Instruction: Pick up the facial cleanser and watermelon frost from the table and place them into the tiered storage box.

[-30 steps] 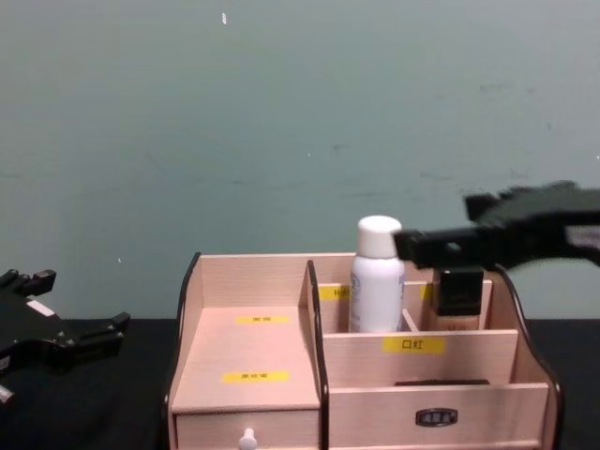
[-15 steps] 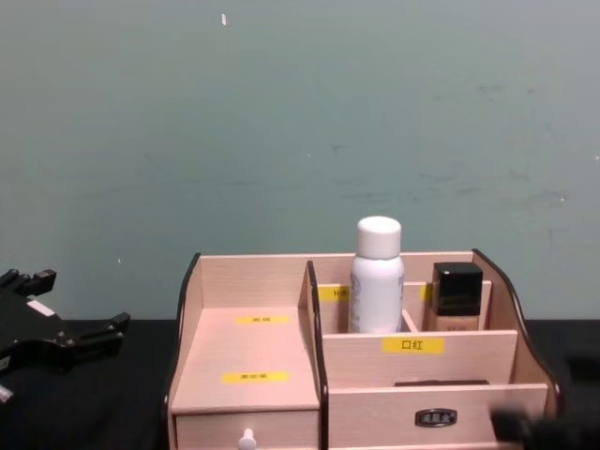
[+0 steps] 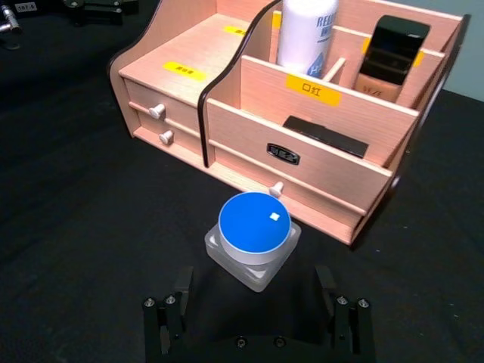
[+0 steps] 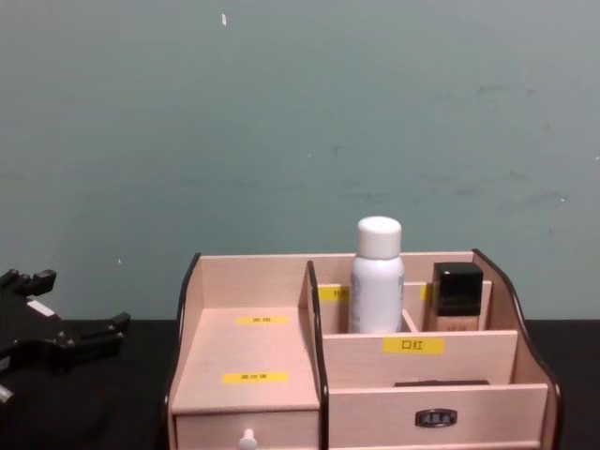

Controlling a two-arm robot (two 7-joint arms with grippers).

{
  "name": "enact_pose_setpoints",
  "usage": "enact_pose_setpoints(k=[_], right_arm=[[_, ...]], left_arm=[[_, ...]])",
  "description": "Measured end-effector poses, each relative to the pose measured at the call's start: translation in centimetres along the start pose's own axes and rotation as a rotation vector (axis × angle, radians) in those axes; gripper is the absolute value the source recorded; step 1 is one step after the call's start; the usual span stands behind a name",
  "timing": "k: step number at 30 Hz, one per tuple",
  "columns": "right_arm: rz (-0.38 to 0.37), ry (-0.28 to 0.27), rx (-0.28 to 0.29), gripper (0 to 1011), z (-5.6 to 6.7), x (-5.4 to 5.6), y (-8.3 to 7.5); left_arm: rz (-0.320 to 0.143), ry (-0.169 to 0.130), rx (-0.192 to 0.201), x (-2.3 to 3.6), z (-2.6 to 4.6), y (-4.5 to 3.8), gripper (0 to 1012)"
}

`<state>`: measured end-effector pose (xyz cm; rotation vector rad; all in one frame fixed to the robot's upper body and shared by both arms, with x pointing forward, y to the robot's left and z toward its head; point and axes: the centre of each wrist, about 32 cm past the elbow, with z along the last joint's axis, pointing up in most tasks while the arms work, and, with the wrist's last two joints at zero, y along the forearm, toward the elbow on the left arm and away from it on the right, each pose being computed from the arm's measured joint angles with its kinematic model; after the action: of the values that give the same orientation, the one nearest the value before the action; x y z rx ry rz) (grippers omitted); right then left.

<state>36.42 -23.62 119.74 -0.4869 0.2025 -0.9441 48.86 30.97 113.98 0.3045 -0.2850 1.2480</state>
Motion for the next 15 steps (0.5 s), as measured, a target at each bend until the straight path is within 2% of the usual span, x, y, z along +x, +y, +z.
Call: enact_pose_setpoints(k=[15], right_arm=[[0.015, -0.001, 0.015, 1003, -0.1, 0.2, 1.5]], left_arm=[[0.0, 0.0, 0.0, 0.0, 0.0, 0.0, 1001]])
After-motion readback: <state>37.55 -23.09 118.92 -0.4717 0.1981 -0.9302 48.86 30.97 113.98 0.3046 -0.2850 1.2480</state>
